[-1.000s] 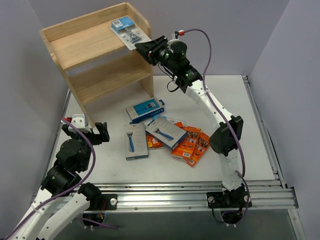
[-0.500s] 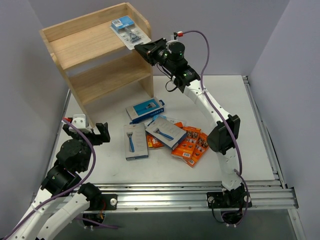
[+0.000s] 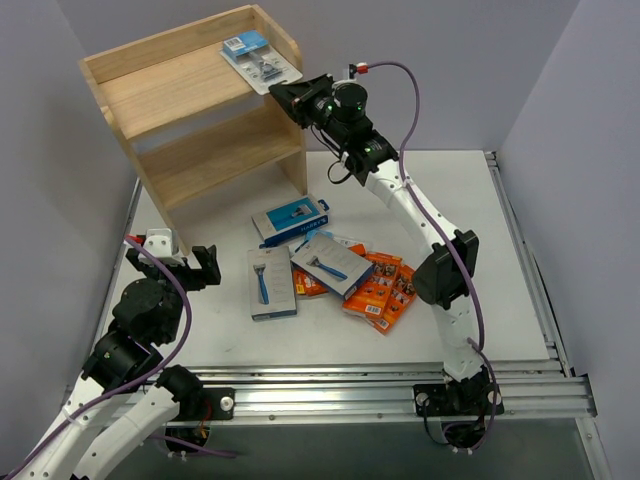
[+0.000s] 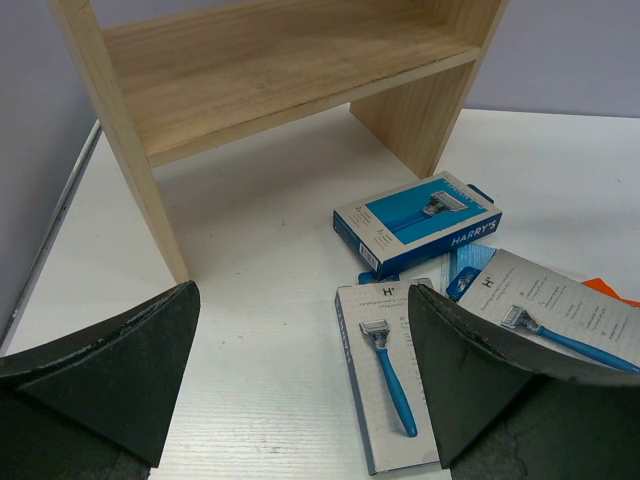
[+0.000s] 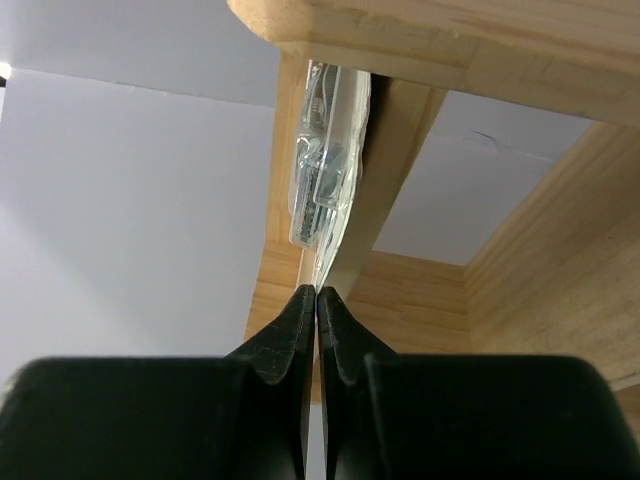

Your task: Place and organize the shaving razors onto the shelf

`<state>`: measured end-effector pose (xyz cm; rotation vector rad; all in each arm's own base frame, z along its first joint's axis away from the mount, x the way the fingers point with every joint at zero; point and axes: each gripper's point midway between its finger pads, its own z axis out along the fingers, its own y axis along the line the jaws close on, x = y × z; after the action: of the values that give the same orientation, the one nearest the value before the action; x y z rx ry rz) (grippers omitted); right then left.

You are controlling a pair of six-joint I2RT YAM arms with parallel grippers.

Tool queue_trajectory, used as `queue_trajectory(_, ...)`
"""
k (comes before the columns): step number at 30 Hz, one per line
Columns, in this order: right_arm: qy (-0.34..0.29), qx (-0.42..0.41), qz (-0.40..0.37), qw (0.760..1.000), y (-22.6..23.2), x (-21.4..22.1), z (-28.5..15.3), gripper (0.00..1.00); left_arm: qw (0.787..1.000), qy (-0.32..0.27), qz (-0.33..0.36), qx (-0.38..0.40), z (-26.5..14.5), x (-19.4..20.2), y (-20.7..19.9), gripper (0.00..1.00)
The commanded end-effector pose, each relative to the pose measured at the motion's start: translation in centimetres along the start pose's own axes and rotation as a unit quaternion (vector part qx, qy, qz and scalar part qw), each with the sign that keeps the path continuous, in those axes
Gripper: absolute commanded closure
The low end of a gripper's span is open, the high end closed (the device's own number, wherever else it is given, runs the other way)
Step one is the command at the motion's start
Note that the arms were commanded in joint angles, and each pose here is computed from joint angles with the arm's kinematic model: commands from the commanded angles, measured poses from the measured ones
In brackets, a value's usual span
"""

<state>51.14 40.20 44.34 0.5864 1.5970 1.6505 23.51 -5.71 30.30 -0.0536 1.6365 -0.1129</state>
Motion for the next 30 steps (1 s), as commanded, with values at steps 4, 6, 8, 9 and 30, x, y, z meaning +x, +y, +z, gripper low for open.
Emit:
queue_trajectory(4,-0.034,-0.057,-0.004,0.998,4.2,-0.8,0.2,1.00,1.000,-0.016,-0.015,0.013,-0.3,-1.6,-0.5,0.06)
queue_trajectory(6,-0.038,-0.057,-0.004,0.998,4.2,-0.9,0.3,1.00,1.000,-0.016,-0.015,0.014,-0.3,-1.6,-0.5,0.06)
queue_trajectory(8,-0.039,-0.057,-0.003,0.998,4.1,-1.0,0.4,1.00,1.000,-0.015,-0.015,0.016,-0.2,-1.5,-0.6,0.06)
queue_trajectory(9,-0.039,-0.056,-0.003,0.998,4.0,-1.0,0.5,1.00,1.000,-0.015,-0.015,0.015,-0.3,-1.6,-0.6,0.06)
queue_trajectory(30,-0.047,-0.051,0.001,0.998,2.5,-1.3,1.6,1.00,1.000,-0.015,-0.017,0.020,-0.4,-1.6,-0.8,0.06)
